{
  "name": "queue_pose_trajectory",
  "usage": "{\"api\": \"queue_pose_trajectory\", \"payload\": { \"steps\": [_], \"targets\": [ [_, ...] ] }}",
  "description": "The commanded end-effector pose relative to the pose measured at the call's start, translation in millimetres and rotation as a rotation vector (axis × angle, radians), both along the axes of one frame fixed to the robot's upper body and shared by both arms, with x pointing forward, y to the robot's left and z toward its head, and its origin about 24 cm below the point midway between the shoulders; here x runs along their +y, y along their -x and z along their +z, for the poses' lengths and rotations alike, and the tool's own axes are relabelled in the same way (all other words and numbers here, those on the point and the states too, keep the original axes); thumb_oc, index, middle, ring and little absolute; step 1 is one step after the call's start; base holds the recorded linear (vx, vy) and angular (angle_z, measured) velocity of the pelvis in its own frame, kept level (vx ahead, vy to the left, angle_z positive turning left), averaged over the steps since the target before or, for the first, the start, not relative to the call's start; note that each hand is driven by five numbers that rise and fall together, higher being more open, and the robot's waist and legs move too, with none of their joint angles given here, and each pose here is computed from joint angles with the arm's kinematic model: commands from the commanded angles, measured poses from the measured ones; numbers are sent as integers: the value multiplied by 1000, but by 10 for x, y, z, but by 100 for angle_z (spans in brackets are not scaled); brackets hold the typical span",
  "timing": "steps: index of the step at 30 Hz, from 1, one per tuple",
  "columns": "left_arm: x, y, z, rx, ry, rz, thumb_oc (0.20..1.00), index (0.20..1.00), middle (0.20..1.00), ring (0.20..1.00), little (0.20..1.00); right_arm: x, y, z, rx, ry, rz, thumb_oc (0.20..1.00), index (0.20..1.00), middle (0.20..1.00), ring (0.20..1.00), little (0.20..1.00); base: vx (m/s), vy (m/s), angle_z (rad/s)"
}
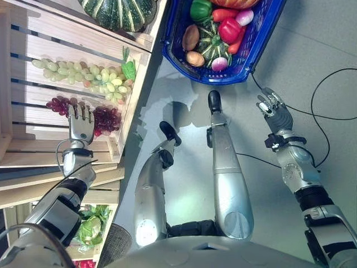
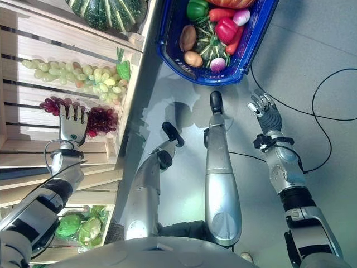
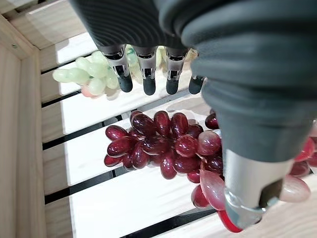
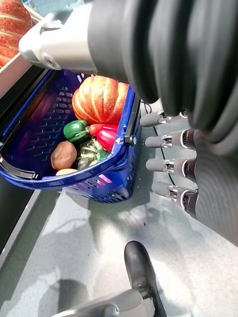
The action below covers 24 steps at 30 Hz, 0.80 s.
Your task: Pick up fruits and vegetables into the basket
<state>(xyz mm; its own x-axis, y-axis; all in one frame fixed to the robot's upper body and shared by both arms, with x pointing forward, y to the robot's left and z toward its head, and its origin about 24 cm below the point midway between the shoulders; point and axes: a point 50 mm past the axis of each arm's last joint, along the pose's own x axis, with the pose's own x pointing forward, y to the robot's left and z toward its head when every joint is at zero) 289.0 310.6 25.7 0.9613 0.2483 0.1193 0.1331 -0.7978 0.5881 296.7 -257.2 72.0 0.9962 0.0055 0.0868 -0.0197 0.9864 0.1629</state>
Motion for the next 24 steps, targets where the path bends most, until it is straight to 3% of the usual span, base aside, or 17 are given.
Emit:
{"api": "queue_pose_trajectory", "payload": {
  "steps": [1, 11, 24],
  "targets": [
    [358, 242, 25, 4, -91, 137, 1000, 1000, 1000, 1000, 1000, -74, 90, 169, -93, 10, -15, 1000, 1000, 1000, 1000, 1000, 0, 0, 0],
    [397, 205, 182, -41, -183, 115, 1000, 1000, 1000, 1000, 1000, -81, 105, 283, -153, 1, -30, 1000, 1000, 1000, 1000, 1000, 0, 4, 0],
    [503, 100, 367, -67, -172, 178, 1000, 1000, 1000, 1000, 1000, -73, 63, 449, -219, -11, -17, 1000, 1000, 1000, 1000, 1000, 2, 27, -1]
  ]
}}
